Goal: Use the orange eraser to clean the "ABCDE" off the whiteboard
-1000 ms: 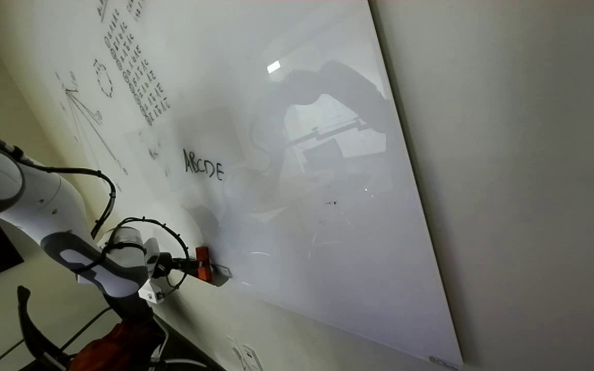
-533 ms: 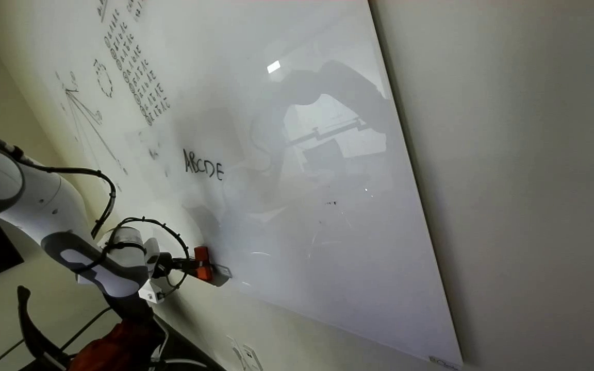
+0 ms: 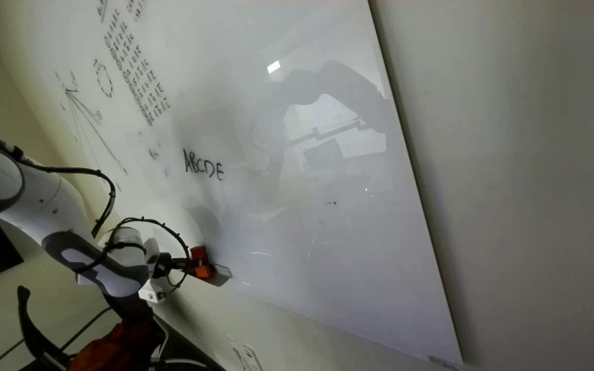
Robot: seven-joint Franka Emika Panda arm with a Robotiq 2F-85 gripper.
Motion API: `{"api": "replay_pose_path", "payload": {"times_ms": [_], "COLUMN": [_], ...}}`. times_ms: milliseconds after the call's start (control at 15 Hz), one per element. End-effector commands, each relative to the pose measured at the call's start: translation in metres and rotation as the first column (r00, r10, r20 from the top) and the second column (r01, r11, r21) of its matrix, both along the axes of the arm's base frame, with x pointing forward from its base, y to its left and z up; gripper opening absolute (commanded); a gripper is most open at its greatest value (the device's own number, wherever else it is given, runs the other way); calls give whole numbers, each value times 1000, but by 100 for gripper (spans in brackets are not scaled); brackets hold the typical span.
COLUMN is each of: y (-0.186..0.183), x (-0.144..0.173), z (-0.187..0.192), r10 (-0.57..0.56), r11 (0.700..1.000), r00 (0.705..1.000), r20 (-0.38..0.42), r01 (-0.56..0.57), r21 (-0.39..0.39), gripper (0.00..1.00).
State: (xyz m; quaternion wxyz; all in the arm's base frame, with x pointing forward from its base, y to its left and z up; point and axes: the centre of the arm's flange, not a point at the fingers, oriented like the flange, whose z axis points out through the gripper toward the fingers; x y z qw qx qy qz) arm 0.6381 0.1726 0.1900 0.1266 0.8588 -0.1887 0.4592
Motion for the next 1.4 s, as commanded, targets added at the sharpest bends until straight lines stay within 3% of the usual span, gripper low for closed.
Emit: {"api": "replay_pose_path", "payload": {"times_ms": [0, 200, 400, 867, 1067, 1200, 1333], "y": [-4, -4, -1, 9, 11, 11, 7], "x": [-8, -12, -23, -33, -36, -35, -28], "z": [11, 19, 31, 36, 32, 30, 25], "r10": [14, -38, -157, -372, -410, -402, -388], "r11": [1000, 999, 988, 928, 911, 915, 922], "r00": [1000, 999, 987, 924, 899, 898, 909], "r20": [3, -15, -12, 83, 157, 180, 154], "r01": [-14, 38, 157, 373, 411, 401, 382], "r21": [-2, -6, -4, 9, 27, 43, 70], "gripper": [31, 31, 31, 31, 31, 31, 31]}}
